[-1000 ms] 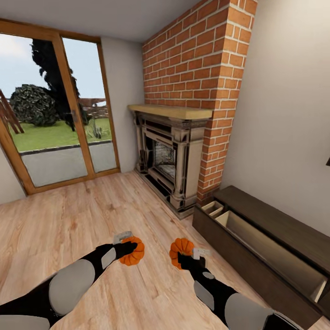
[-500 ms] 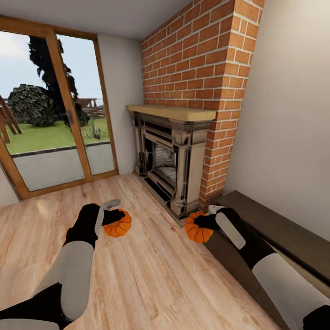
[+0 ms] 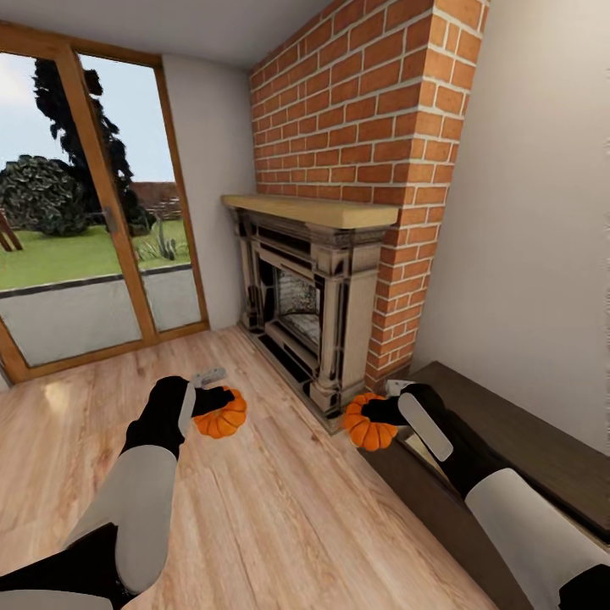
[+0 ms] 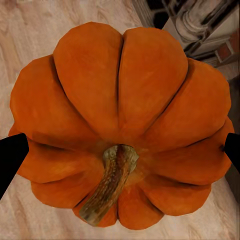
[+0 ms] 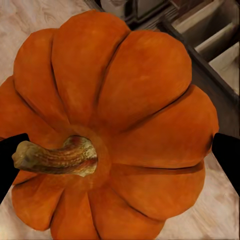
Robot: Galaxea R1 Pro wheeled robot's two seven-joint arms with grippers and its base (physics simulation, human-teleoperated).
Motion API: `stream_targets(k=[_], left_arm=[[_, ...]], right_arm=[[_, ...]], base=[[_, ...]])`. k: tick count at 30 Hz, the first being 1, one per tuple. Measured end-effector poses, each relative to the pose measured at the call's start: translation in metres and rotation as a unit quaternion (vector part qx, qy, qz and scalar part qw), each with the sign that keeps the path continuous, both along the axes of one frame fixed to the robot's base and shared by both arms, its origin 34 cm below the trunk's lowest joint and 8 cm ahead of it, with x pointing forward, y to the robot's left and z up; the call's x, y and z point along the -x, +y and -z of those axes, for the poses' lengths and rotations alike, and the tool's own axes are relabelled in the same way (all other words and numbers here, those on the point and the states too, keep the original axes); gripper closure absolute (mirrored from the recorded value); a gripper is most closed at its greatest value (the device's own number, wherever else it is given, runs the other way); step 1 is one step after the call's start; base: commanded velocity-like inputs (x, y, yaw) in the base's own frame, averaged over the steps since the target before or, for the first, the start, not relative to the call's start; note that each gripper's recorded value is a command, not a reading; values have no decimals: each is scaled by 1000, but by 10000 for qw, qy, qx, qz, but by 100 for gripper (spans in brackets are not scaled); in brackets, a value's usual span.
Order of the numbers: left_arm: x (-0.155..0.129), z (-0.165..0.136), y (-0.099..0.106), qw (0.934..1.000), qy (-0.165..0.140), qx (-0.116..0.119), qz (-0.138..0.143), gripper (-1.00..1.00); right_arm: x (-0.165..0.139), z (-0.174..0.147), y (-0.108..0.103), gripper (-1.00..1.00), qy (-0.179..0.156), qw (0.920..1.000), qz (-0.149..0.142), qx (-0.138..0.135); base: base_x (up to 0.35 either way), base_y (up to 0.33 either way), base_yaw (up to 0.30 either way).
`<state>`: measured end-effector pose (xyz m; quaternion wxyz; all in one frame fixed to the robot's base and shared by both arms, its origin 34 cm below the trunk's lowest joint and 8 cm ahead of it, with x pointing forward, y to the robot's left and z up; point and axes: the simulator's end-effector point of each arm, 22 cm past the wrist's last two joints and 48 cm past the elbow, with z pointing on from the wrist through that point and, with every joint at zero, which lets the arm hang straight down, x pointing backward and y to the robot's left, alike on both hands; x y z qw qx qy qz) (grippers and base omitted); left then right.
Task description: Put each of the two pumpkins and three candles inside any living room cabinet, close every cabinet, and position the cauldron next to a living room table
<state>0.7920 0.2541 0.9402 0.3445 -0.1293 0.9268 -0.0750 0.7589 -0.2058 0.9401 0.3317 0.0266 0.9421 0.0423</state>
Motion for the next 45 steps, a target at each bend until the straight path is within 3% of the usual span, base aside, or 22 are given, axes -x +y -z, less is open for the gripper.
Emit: stream_targets(k=[20,27,34,38,45], left_arm=[[1,-4,-12,9999,-16,68,78,100],[1,-7,-23,9998,-42,110,144,100],[-3,-17,-40,9984,-112,-230,500,100],[-3,-20,-42,9980,-133,-285,547,100],[-7,-33,-60,9931,-263,-668,924,100]], right_arm=[[-3,-4,-8,100,-128,9997,186,4],[-4,-7,-22,100,-172,9988,406,210],[-5,-4,-42,100,-231,9954,814,445],[-5,-5,-45,100,-258,9948,875,453],[-5,-3,-53,100,-264,9935,1005,456]], base=[[64,37,-254],[230,127,-255],[36,11,-257],[2,1,-259],[0,0,-259]])
